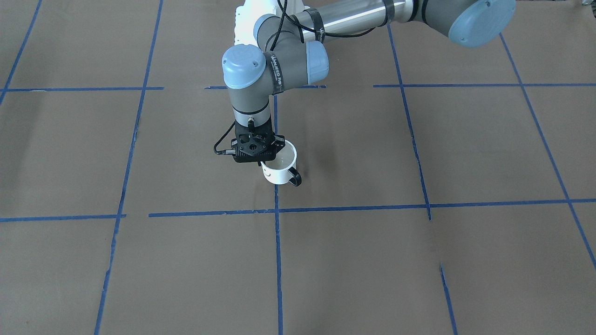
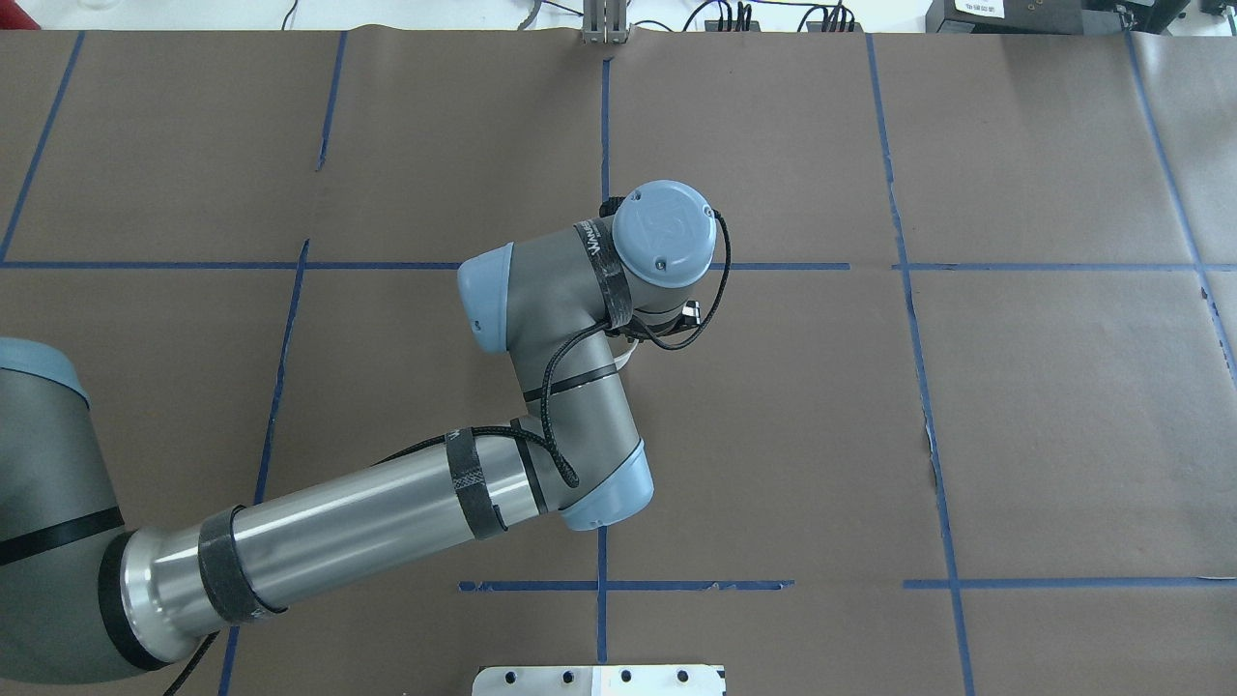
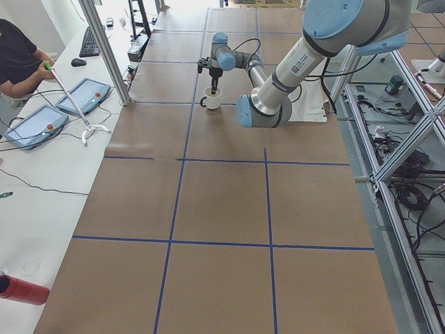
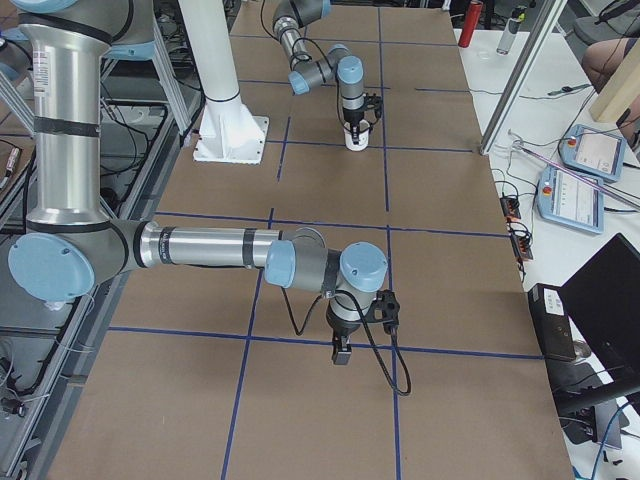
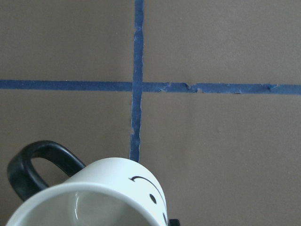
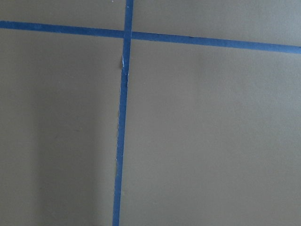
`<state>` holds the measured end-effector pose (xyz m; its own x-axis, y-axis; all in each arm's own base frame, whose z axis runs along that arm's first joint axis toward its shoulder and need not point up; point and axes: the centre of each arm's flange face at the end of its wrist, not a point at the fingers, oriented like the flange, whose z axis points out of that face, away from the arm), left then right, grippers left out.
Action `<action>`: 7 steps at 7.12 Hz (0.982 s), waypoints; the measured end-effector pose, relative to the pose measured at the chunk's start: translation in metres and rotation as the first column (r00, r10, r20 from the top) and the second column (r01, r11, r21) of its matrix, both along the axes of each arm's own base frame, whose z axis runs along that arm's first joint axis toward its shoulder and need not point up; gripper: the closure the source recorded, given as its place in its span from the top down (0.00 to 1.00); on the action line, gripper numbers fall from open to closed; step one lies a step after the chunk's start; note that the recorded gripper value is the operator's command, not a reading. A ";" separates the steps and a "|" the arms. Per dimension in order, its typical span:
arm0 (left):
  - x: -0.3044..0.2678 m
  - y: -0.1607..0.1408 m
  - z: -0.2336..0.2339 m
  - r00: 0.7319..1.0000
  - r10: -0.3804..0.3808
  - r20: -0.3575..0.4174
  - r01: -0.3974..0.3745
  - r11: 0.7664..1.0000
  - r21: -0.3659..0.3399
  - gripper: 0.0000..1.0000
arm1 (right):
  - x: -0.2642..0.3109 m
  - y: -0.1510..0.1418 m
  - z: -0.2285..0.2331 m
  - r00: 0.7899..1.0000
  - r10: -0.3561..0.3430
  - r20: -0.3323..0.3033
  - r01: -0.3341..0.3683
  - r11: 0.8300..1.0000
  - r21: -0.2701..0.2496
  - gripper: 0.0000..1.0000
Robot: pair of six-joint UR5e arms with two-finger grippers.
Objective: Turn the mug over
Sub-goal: 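Lower the upright mug onto the table with the left gripper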
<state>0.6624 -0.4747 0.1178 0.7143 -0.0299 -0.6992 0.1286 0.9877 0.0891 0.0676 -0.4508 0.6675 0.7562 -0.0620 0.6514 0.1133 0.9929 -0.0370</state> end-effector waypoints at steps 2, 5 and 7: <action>-0.001 0.001 -0.005 1.000 0.002 -0.008 -0.002 1.000 0.005 0.07 | 0.000 0.000 0.000 1.000 0.000 0.000 0.000 1.000 0.000 1.00; -0.001 0.001 -0.005 1.000 0.002 -0.007 -0.002 1.000 0.008 1.00 | 0.000 0.000 0.000 1.000 0.000 0.000 0.000 1.000 0.000 1.00; -0.002 0.000 -0.005 1.000 0.004 -0.006 -0.004 1.000 0.010 1.00 | 0.000 0.000 0.000 1.000 0.000 0.000 0.000 1.000 0.000 1.00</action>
<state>0.6608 -0.4743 0.1131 0.7103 -0.0198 -0.7036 0.1251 0.9872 0.0985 0.0676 -0.4508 0.6676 0.7562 -0.0619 0.6514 0.1132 0.9929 -0.0371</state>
